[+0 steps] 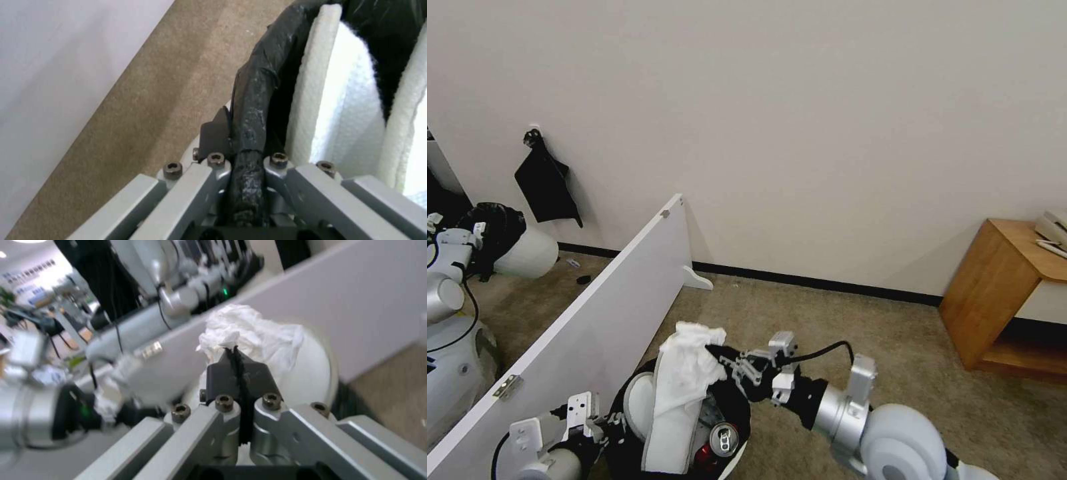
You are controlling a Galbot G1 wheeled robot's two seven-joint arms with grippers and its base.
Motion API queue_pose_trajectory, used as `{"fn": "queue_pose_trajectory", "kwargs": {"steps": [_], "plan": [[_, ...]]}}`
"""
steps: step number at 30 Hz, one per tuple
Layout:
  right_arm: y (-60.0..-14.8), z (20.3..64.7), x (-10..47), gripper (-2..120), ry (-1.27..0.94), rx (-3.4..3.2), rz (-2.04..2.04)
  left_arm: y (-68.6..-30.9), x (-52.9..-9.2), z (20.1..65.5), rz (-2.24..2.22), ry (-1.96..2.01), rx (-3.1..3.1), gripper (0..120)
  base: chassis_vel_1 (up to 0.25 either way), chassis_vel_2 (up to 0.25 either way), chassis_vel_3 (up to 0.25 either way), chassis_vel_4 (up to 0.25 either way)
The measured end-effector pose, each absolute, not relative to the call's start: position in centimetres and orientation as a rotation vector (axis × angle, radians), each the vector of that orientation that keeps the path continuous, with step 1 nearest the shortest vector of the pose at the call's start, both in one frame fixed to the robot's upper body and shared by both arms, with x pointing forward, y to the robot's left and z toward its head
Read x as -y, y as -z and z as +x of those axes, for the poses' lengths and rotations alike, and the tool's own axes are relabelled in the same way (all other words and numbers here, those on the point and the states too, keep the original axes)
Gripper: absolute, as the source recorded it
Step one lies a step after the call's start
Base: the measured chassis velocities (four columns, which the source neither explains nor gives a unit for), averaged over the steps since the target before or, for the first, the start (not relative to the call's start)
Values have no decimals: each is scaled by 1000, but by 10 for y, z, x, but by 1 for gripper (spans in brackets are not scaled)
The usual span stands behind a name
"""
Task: Pick up the trash bin, then pick up the garbage from the floor and place it into the trash bin.
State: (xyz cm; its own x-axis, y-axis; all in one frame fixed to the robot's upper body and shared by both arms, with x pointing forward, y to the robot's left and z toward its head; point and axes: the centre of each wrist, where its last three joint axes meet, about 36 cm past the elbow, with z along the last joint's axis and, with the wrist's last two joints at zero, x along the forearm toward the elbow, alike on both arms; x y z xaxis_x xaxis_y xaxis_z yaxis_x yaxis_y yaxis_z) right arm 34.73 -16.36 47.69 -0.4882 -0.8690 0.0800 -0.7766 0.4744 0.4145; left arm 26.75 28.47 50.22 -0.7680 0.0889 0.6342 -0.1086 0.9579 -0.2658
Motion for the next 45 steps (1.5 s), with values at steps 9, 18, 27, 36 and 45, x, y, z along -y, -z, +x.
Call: {"fn": "queue_pose_trajectory", "kwargs": {"steps": [9,18,27,36,45], "plan": [[-446,350,153,0,405,2383,1288,-507,-285,266,11,-379,2431,2,0,0,0,0],[-432,352,144,0,336,2318,1162,-510,-285,265,5,-378,2436,2,0,0,0,0],[-419,361,136,0,328,2285,1118,-511,-283,264,-3,-381,2434,2,0,0,0,0],[-423,361,135,23,340,2289,1137,-511,-283,264,-5,-383,2433,2,0,0,0,0],[-444,352,145,56,316,2348,1182,-512,-286,265,5,-392,2439,2,0,0,0,0]]}}
